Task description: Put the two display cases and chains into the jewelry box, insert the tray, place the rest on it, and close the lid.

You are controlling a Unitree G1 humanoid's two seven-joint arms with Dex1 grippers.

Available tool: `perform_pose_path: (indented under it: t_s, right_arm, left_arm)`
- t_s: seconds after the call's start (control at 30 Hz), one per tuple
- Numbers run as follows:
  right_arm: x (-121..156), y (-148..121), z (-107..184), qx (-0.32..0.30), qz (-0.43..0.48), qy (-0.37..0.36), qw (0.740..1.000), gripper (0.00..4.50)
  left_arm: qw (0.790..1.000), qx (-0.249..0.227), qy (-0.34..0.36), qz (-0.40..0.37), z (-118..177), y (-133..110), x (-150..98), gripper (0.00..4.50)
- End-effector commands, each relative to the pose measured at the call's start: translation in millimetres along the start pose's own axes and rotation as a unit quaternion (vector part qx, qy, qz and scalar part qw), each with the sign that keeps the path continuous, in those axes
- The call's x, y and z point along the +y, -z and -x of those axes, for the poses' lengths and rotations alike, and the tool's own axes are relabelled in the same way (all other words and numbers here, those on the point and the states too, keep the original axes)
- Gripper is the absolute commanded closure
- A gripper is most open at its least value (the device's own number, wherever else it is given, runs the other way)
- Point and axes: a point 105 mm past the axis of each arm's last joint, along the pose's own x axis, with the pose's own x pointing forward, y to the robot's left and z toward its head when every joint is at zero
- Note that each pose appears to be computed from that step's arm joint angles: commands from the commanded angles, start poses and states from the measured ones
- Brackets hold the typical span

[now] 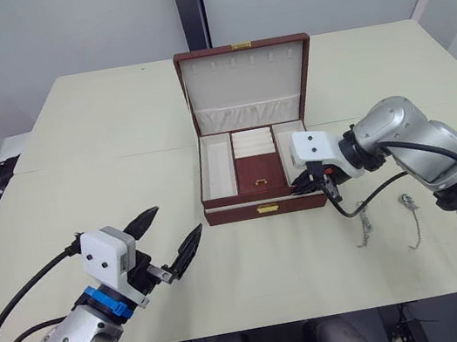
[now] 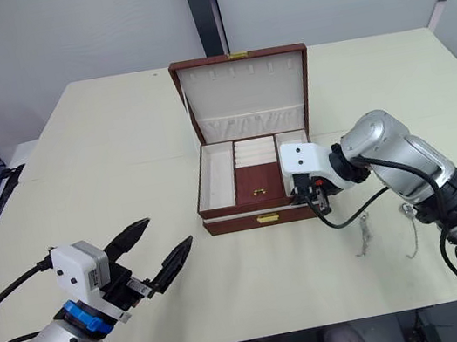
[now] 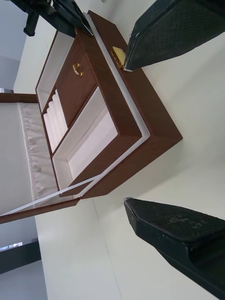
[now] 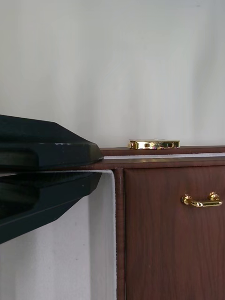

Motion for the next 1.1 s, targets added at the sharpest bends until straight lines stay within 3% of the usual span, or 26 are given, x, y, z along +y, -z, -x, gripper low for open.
perform_pose_path:
  t_s: [0.03,0.73,0.97,1.1]
  right_arm:
    - [-5,13,6,0.028,-0.014,0.023,0.999,4.48]
    - [-1,9,11,0.018,-0.002,0.013,1.0,4.48]
    - [-2,-11,19,-0.026,-0.004,0.01,1.0,2.78]
    - [-19,-19,28,-0.061,-0.02,0.045,0.997,1.66]
  left_arm:
    - [1.0,-0.013,0.008,-0.008,0,-6,-3,0.0]
    - [1.0,-0.013,0.012,-0.008,-1,0,-1,0.0]
    - [1.0,-0.012,0.012,-0.009,0,0,0,0.0]
    - [1.0,-0.013,0.013,-0.01,-1,-2,0,0.0]
